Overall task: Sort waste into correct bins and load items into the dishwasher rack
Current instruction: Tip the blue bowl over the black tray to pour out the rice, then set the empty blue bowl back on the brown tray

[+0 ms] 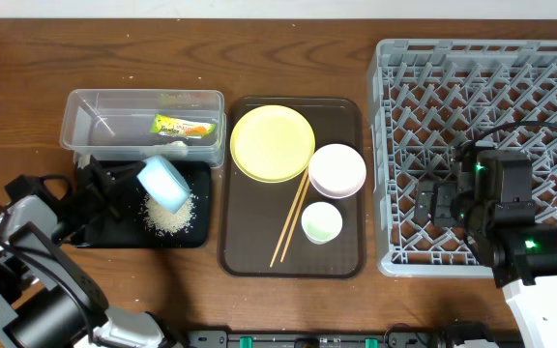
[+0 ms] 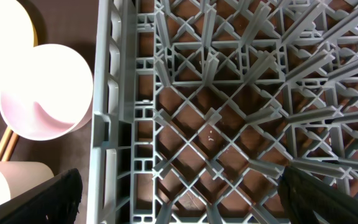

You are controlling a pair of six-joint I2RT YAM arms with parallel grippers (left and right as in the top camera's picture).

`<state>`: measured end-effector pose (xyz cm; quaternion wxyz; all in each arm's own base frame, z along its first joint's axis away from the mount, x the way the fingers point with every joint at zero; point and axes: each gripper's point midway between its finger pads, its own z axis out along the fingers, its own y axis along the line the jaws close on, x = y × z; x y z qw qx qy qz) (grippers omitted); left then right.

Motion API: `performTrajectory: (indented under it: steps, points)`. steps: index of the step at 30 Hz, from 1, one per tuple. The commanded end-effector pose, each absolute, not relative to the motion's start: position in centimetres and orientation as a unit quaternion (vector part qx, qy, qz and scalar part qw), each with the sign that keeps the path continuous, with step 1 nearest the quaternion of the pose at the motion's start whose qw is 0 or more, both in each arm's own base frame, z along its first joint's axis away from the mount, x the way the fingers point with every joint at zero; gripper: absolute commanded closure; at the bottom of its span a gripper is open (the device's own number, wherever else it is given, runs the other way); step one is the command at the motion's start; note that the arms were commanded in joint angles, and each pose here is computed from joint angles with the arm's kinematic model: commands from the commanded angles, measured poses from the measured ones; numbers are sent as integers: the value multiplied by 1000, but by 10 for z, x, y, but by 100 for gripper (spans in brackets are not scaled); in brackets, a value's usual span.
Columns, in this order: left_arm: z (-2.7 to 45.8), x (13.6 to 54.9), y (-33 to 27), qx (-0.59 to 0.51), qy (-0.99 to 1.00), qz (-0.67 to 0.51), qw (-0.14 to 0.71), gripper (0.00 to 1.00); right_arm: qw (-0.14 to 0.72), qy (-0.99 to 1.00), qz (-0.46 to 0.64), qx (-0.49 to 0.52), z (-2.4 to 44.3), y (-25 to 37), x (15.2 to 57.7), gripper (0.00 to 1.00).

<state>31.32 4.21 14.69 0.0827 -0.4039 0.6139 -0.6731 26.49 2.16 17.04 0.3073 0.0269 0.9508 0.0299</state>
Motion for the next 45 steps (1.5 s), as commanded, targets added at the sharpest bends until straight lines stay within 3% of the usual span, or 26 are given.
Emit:
performTrajectory:
  steps: [1,10,22,34,37,38,39,45]
  points:
    - [174,314,26,-329,647,-676,130,94,315,948,29,36,177,19,268,1]
    - [186,298,-57,-185,793,-562,146,94,315,948,29,36,177,19,268,1]
    - [104,270,-137,12,963,-235,129,94,315,948,29,36,177,19,268,1]
    - [57,255,-190,111,974,-170,97,94,315,948,28,35,177,19,267,1]
    - [56,254,-193,115,974,-171,97,83,315,948,28,35,177,19,267,1]
    - [57,255,-193,115,973,-172,101,71,315,948,29,35,177,19,267,1]
    - [59,257,-194,116,972,-174,106,65,315,948,29,35,177,19,267,1]
    - [92,268,-203,140,958,-198,153,50,315,948,28,35,177,19,267,1]
